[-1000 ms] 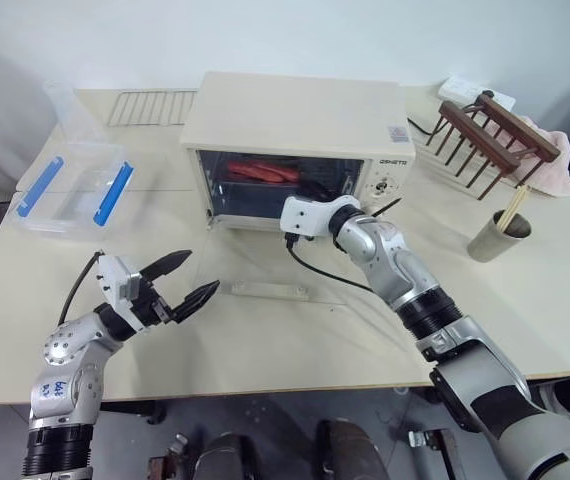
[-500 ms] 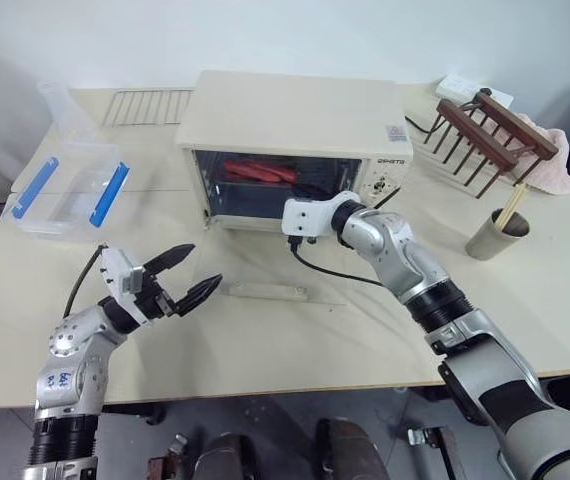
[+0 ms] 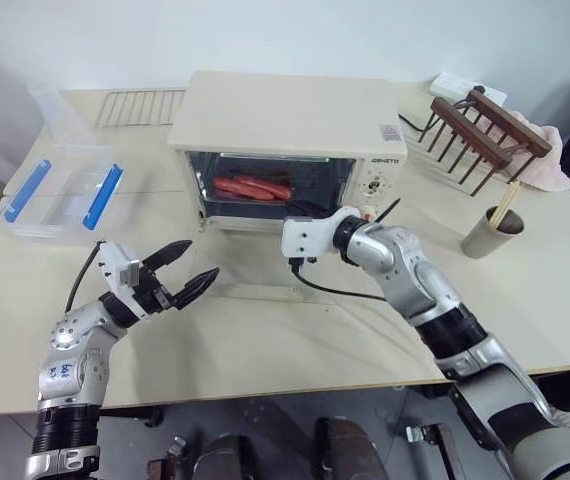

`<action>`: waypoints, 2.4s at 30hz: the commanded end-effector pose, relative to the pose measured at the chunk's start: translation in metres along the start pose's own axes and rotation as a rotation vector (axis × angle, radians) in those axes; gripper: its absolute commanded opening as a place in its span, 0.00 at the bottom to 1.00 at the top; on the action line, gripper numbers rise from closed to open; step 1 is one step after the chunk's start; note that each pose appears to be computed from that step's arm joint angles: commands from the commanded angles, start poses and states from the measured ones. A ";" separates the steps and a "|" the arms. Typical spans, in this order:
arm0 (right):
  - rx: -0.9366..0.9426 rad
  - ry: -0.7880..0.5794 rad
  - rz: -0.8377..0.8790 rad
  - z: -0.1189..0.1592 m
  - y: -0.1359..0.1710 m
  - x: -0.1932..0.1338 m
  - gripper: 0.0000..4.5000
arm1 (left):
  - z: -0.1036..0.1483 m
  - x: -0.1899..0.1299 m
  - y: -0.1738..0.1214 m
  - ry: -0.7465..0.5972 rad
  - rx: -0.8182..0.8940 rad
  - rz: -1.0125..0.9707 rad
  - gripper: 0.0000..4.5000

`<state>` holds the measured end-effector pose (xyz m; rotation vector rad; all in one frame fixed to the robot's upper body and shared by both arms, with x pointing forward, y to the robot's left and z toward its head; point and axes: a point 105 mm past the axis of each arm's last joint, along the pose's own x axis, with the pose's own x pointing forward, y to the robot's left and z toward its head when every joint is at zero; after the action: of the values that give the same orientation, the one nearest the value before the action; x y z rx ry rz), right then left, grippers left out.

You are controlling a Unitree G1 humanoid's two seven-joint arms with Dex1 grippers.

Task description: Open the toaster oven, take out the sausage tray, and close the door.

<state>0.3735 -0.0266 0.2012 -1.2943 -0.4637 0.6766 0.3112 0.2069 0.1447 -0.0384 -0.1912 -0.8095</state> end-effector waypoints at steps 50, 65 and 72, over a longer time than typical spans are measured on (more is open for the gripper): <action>-0.183 -0.155 0.000 0.010 0.060 -0.095 0.00 | 0.027 0.011 0.006 0.108 -0.459 -0.082 1.00; -0.208 -0.236 -0.101 0.021 0.043 -0.090 0.00 | 0.029 0.021 0.007 0.231 -0.780 -0.031 1.00; -0.213 -0.241 -0.095 0.021 0.045 -0.090 0.00 | 0.022 0.026 0.001 0.322 -0.902 -0.034 1.00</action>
<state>0.2852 -0.0660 0.1536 -1.4026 -0.7583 0.7634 0.3286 0.1928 0.1649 -0.7337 0.4732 -0.8465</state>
